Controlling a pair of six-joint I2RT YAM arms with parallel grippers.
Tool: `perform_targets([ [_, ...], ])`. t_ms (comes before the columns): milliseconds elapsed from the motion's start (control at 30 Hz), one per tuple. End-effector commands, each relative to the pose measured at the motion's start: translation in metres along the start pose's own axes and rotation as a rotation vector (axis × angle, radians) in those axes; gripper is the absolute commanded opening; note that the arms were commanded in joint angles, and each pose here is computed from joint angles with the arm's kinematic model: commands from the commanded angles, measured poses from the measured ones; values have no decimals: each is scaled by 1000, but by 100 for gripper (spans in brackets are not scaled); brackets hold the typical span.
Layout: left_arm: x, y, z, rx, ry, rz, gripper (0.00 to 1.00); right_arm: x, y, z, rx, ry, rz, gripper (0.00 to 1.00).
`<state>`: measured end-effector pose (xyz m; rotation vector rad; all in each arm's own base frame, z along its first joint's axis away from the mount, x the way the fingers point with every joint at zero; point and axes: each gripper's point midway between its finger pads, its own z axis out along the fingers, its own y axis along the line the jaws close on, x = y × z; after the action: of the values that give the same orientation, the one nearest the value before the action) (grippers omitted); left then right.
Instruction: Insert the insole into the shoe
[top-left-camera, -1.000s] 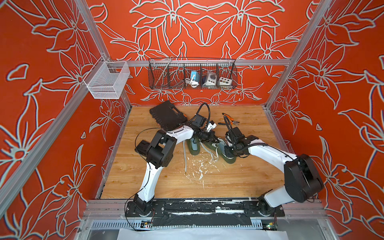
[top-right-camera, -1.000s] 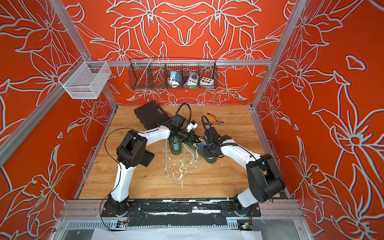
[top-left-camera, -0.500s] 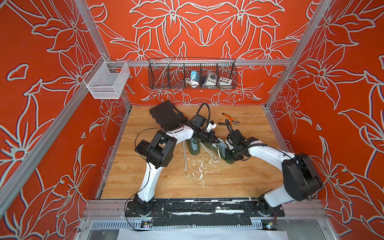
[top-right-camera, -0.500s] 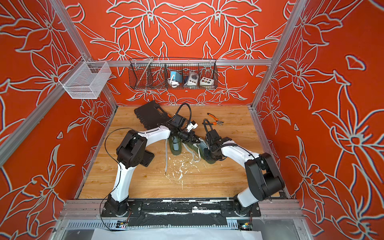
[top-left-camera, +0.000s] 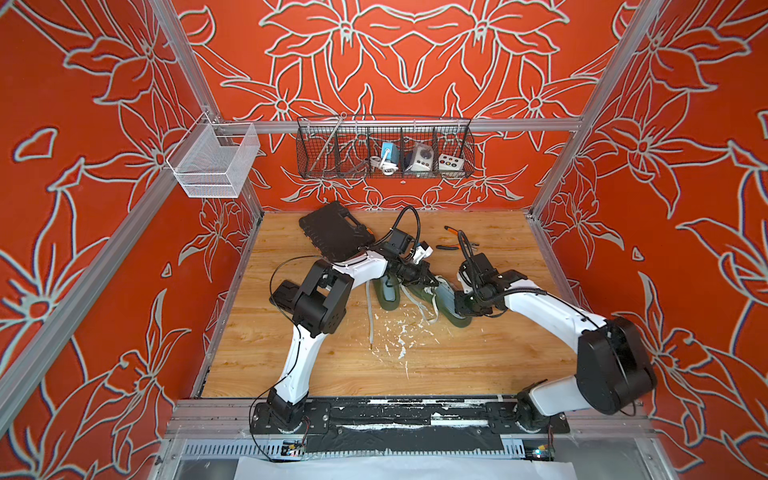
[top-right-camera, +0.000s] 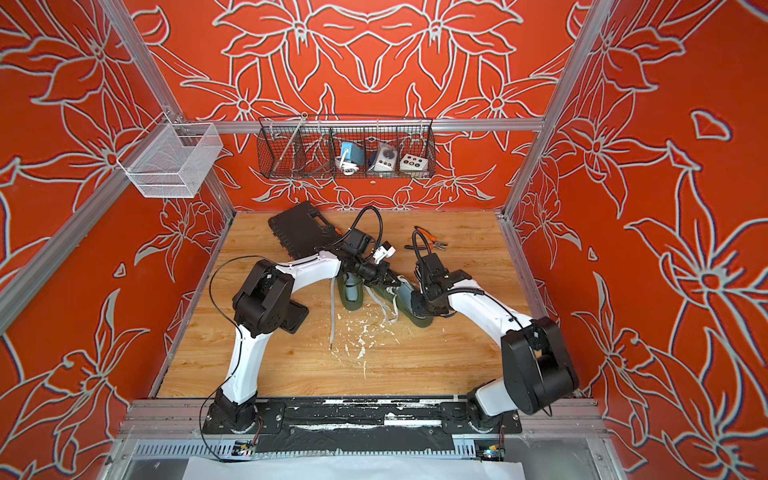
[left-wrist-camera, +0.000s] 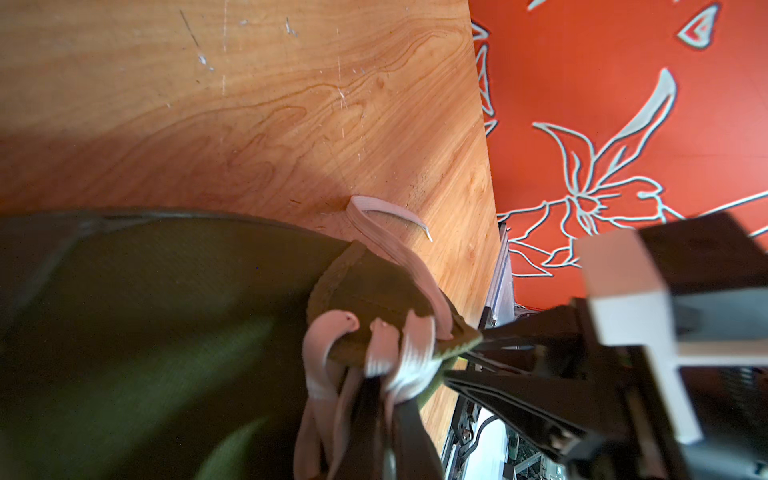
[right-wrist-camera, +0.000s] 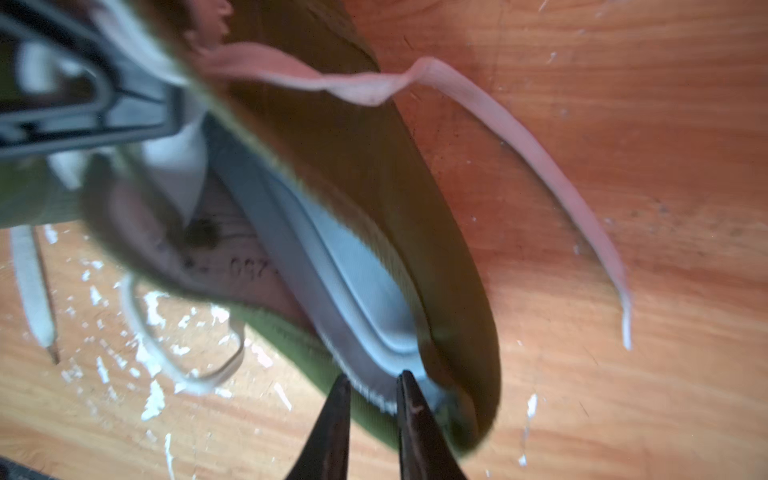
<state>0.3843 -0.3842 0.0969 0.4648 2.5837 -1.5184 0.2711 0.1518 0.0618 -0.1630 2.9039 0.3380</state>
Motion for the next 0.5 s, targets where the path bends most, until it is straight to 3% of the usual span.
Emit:
perform_targets([
  [0,-3,-20,-9,27,-7,27,0,10,-7,30,31,87,16,21],
  [100,-2,-20,-10,26,-8,26,0,10,-9,20,61,97,-10,21],
  [300,-2,-19,-10,30,-11,24,0,-4,0,-22,38,-32,-15,21],
  [467,-1,-19,-9,28,-8,23,0,-8,1,2,17,-24,16,21],
])
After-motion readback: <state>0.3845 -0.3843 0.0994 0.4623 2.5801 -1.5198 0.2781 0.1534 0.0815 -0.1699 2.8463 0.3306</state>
